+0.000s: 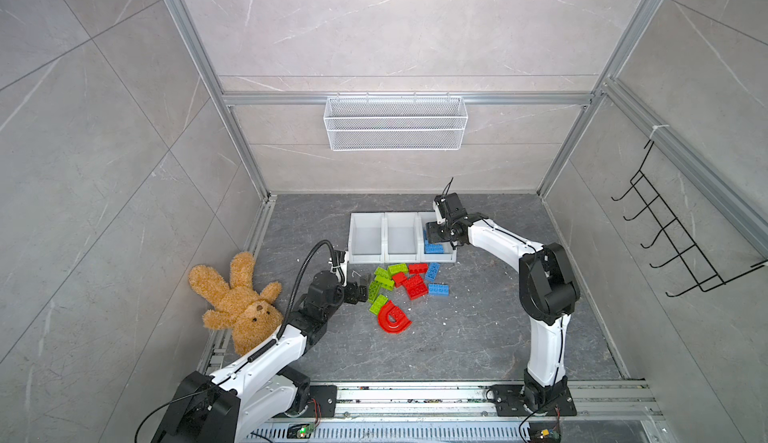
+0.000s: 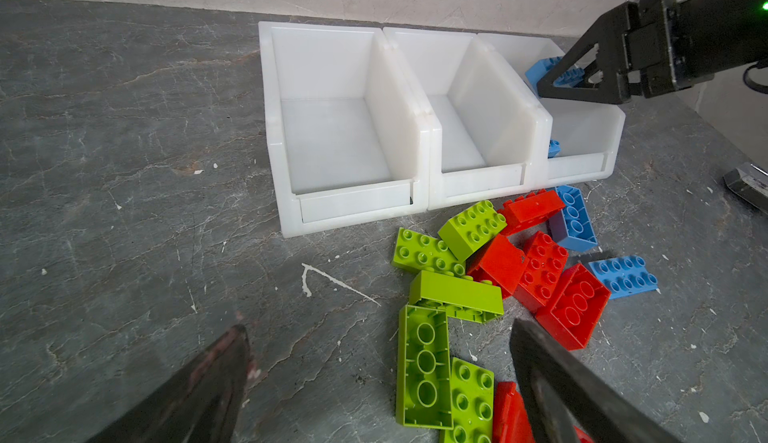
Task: Sort the legos into containers by color
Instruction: 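Lift the blue brick over the far compartment and open the right gripper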
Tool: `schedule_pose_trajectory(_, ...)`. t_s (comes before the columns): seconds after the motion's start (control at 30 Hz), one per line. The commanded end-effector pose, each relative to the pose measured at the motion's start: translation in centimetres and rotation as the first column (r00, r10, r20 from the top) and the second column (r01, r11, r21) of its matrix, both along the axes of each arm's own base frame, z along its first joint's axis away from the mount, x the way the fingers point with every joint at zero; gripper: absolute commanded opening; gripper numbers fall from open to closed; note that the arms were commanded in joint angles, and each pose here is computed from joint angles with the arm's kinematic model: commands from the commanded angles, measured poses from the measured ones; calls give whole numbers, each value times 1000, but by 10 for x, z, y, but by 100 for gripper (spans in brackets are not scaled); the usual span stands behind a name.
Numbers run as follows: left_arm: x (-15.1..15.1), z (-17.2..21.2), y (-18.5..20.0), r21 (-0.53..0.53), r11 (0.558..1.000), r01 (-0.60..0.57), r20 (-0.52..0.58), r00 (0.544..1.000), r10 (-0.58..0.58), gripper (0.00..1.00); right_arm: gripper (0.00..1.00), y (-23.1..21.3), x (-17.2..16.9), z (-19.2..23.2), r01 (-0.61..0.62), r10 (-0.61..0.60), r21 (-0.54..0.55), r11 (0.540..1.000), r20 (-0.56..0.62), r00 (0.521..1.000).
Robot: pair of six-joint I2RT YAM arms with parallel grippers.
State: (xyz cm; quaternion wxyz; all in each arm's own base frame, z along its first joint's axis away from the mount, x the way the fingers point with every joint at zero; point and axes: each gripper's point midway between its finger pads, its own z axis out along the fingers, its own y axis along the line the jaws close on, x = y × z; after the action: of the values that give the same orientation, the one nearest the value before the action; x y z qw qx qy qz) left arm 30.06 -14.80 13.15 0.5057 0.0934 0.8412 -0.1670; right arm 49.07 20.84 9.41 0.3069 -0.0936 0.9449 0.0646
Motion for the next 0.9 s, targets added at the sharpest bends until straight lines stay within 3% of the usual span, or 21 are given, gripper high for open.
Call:
schedule_pose_trajectory(0.0, 6, 13, 1, 3, 1000, -9, 52, 999, 9, 100, 51, 0, 11, -11, -7, 7, -12, 1000, -13, 1000)
schedule_pose_trajectory(0.43, 6, 15, 1, 1, 1000, -6, 58, 998, 6, 100, 63, -1, 13, -9, 0, 0, 9, 1000, -17, 1000)
schedule_pose_trajectory(0.7, 6, 15, 1, 1, 1000, -6, 57, 998, 5, 99, 79, -6, 2, 23, -14, 13, 11, 1000, 10, 1000)
schedule_pose_trajectory(0.73, 6, 15, 1, 1, 1000, -6, 56, 998, 6, 99, 83, -7, -1, 28, -14, 14, 14, 1000, 16, 1000)
schedule_pose_trajectory(0.77, 6, 15, 0, 2, 1000, -5, 56, 998, 5, 99, 99, -8, -6, 33, -17, 17, 13, 1000, 19, 1000)
schedule_pose_trajectory(0.87, 6, 15, 1, 0, 1000, -5, 57, 998, 5, 100, 99, -9, -22, 51, -32, 31, 31, 999, 37, 999)
